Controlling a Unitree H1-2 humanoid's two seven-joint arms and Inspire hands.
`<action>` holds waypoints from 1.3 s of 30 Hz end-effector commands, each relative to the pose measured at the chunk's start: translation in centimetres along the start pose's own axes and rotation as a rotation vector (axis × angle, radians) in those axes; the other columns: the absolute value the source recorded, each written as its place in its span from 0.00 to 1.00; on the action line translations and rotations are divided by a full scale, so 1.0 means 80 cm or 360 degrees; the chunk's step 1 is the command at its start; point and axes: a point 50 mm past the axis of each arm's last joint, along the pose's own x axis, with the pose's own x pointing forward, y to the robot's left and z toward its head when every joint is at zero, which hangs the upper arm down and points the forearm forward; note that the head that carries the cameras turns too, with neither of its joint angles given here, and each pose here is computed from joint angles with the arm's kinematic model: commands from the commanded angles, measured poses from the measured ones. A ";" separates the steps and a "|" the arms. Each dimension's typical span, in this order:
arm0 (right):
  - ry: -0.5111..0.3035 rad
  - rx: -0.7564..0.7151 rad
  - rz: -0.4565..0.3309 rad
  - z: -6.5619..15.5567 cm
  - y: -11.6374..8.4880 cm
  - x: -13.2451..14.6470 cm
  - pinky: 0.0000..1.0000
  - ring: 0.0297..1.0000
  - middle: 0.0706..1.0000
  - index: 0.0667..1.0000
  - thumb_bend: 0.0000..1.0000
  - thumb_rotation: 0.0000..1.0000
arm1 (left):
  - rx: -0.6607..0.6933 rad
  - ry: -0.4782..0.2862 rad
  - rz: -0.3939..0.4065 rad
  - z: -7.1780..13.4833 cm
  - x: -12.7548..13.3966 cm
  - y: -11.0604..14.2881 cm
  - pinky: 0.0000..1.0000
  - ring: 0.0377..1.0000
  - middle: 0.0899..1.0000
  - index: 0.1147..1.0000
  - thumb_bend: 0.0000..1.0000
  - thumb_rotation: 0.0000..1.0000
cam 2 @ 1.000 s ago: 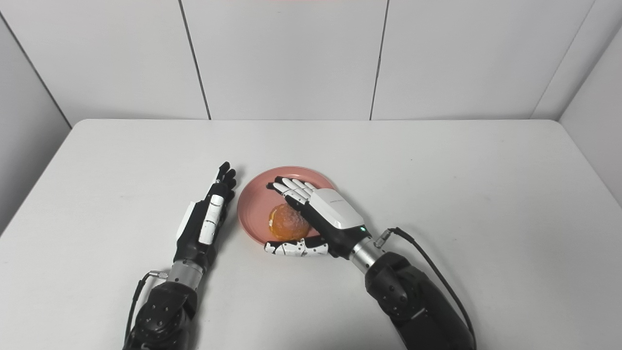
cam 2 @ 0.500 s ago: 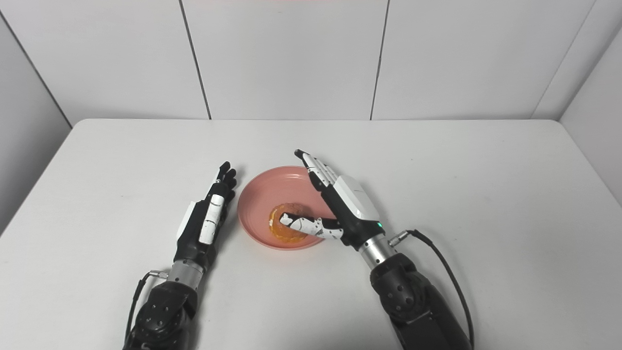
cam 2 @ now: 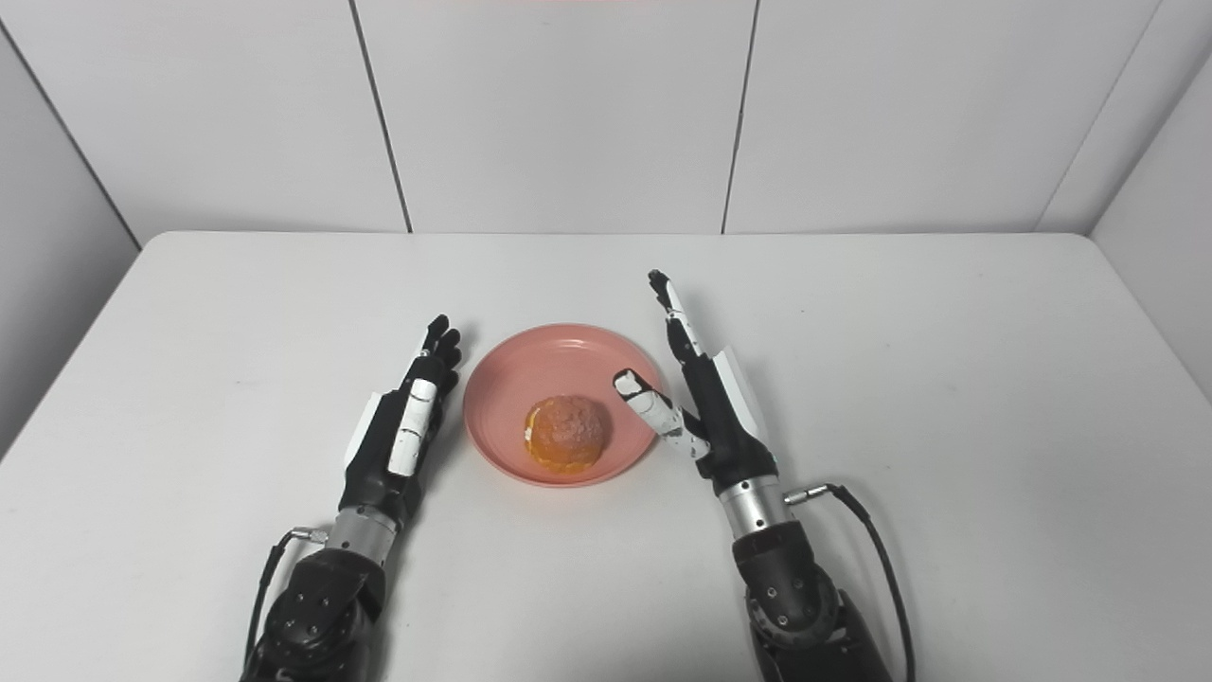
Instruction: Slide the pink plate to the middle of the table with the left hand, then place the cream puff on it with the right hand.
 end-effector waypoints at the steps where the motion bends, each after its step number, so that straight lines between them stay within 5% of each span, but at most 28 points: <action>1: 0.0002 0.0023 -0.0043 0.015 -0.001 0.004 0.93 0.99 1.00 1.00 0.69 1.00 | -0.0029 0.0046 -0.0020 -0.006 -0.002 -0.010 1.00 1.00 1.00 1.00 0.71 1.00; 12: 0.0077 0.0283 -0.0096 0.014 0.010 -0.009 0.99 0.98 1.00 1.00 0.65 1.00 | -0.0059 0.0055 -0.0009 -0.001 -0.003 -0.006 1.00 1.00 1.00 1.00 0.69 1.00; 22: 0.0150 0.0628 -0.0169 0.014 0.022 -0.015 1.00 1.00 1.00 1.00 0.57 0.88 | -0.0053 0.0025 0.0018 -0.002 -0.003 -0.002 1.00 1.00 1.00 1.00 0.68 1.00; 39: 0.0305 0.0758 -0.0189 0.000 0.022 -0.012 1.00 1.00 1.00 1.00 0.59 0.91 | -0.0083 -0.0018 0.0108 -0.004 -0.005 0.000 1.00 1.00 1.00 1.00 0.69 1.00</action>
